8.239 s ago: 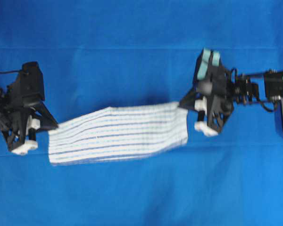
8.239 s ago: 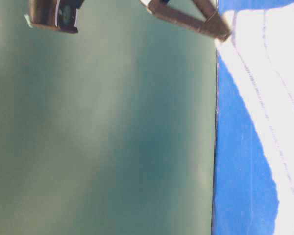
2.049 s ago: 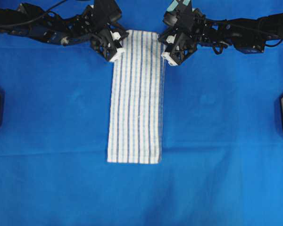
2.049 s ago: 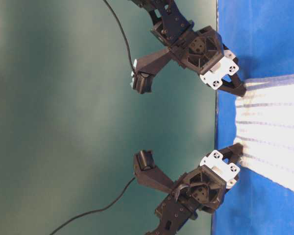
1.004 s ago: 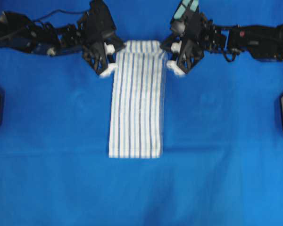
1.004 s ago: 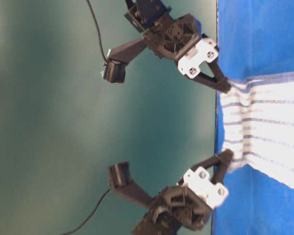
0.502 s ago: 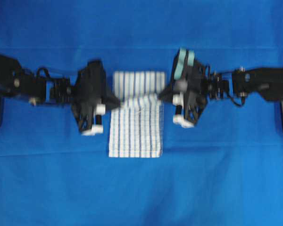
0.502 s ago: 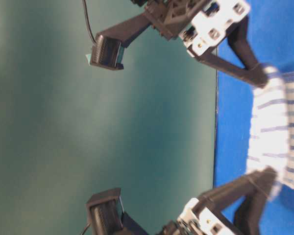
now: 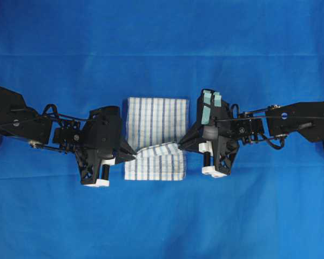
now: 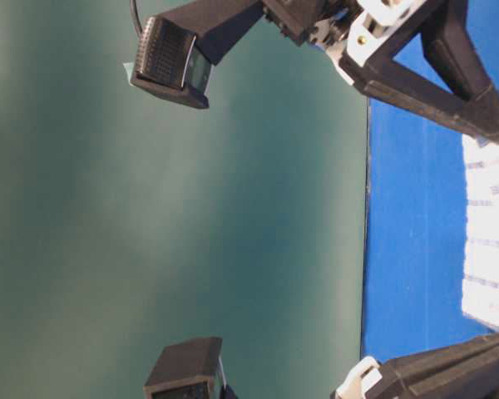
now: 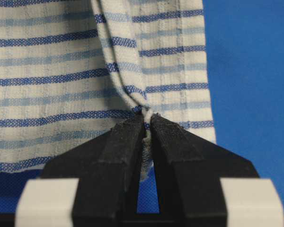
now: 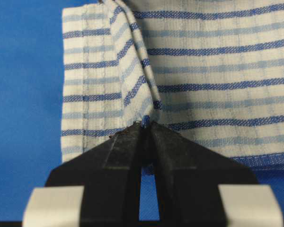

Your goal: Fold the blue towel.

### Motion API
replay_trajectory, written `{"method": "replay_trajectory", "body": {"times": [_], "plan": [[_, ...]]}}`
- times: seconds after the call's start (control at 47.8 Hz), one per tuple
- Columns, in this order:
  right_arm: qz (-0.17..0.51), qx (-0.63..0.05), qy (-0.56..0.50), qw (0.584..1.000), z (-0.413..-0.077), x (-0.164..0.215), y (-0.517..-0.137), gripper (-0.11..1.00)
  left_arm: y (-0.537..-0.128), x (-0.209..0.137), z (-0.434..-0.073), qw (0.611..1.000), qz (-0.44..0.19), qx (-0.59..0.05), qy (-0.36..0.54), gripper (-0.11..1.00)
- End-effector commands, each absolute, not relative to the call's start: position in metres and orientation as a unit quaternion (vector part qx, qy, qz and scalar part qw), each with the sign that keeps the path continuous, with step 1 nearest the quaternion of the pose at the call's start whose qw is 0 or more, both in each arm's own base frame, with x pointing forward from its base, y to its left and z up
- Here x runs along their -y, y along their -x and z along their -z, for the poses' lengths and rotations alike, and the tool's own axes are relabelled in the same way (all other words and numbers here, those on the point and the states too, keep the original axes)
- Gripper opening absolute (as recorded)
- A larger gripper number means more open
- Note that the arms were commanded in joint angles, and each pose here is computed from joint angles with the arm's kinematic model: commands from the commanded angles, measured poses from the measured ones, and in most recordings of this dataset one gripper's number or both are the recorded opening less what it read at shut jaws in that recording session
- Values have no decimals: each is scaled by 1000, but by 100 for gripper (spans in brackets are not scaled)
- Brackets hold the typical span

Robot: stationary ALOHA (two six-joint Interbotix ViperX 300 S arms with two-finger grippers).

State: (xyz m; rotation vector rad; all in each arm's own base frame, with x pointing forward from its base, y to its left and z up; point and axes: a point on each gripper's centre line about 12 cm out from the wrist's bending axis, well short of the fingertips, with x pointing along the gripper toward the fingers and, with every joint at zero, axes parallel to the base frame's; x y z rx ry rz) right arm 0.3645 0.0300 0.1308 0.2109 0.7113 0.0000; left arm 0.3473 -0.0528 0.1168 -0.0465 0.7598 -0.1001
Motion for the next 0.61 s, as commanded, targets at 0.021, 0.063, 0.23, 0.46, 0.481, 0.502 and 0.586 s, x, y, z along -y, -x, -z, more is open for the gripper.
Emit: {"method": "replay_trajectory", "body": {"times": [0.021, 0.063, 0.23, 0.46, 0.481, 0.502, 0.586], "plan": [[-8, -337, -103, 936, -138, -36, -369, 7, -352, 61, -124, 931, 59, -360, 21, 3], [-10, -339, -102, 935, -136, -38, -369, 7, -352, 61, -124, 931, 59, -360, 21, 2], [-15, -344, -101, 933, -131, -43, -372, 7, -352, 61, -121, 930, 59, -363, 22, 2], [-23, -351, -97, 931, -128, -52, -379, 7, -355, 62, -114, 927, 57, -370, 24, 4], [-24, -351, -96, 931, -128, -53, -379, 7, -356, 62, -114, 927, 57, -370, 24, 5], [-24, -351, -96, 931, -128, -53, -379, 7, -356, 63, -114, 927, 57, -370, 25, 7], [-26, -351, -97, 931, -128, -55, -379, 8, -356, 64, -114, 927, 58, -370, 26, 19]]}}
